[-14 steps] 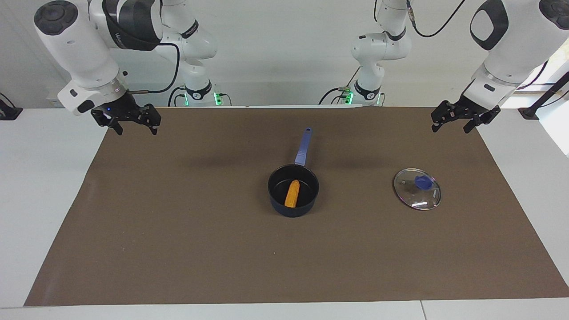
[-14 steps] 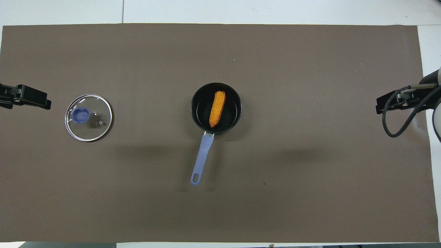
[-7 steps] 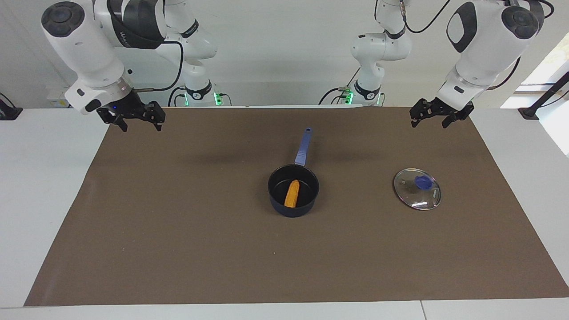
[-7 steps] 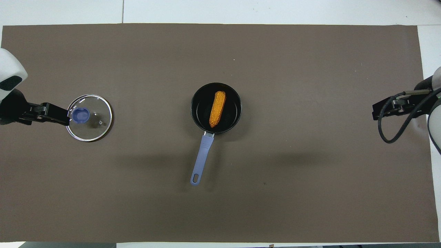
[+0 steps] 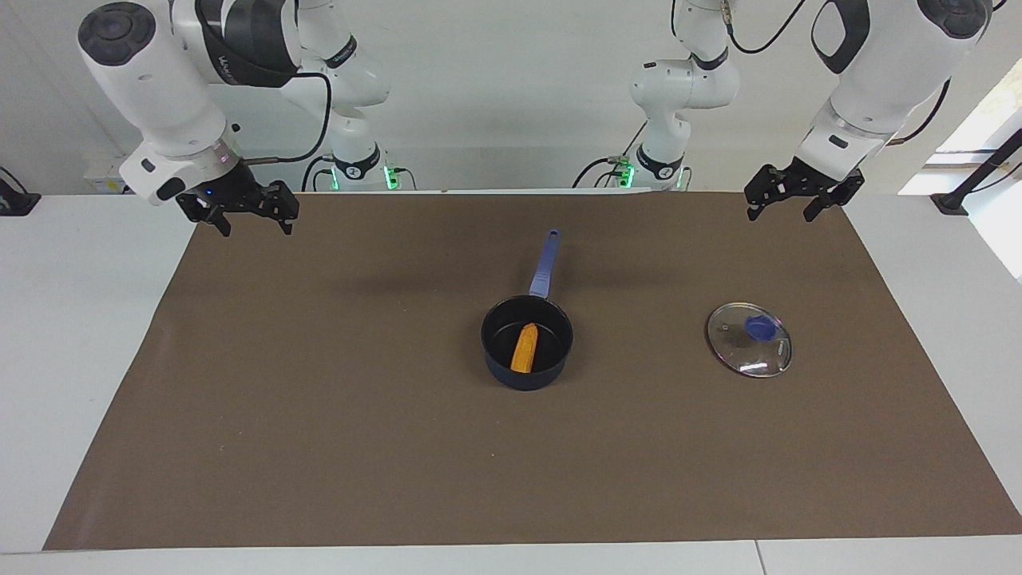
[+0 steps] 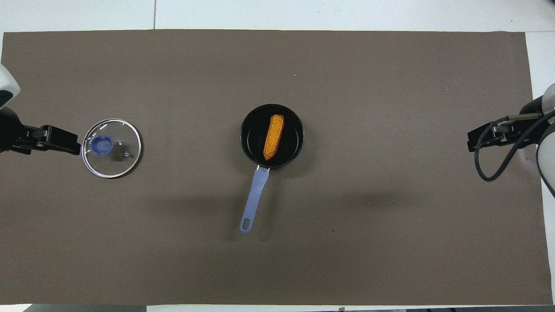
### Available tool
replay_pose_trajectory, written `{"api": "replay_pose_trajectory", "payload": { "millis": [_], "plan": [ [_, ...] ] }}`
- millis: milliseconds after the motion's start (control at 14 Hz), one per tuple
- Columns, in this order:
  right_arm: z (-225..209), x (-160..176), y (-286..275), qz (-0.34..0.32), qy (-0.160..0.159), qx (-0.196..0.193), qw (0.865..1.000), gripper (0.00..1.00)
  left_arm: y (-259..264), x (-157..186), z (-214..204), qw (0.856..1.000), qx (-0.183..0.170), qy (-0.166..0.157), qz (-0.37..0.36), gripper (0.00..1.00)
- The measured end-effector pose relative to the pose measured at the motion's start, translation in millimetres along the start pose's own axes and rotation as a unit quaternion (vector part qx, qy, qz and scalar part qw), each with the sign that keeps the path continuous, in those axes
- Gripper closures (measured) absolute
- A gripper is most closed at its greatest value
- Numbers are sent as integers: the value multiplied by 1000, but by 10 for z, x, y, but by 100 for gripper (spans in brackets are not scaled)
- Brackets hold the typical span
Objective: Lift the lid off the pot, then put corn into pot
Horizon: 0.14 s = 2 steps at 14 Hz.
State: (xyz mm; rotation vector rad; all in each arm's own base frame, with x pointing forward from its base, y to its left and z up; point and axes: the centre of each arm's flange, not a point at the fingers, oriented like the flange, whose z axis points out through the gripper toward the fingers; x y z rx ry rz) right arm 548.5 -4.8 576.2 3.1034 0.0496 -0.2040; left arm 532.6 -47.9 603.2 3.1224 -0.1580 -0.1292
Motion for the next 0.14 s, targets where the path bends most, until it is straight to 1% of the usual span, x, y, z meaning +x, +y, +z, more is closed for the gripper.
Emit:
{"api": "replay_pose_trajectory", "payload": {
  "millis": [143],
  "plan": [
    [0,0,0,0,0,0,1000,0,0,0,0,1000,0,0,0,0]
  ]
}}
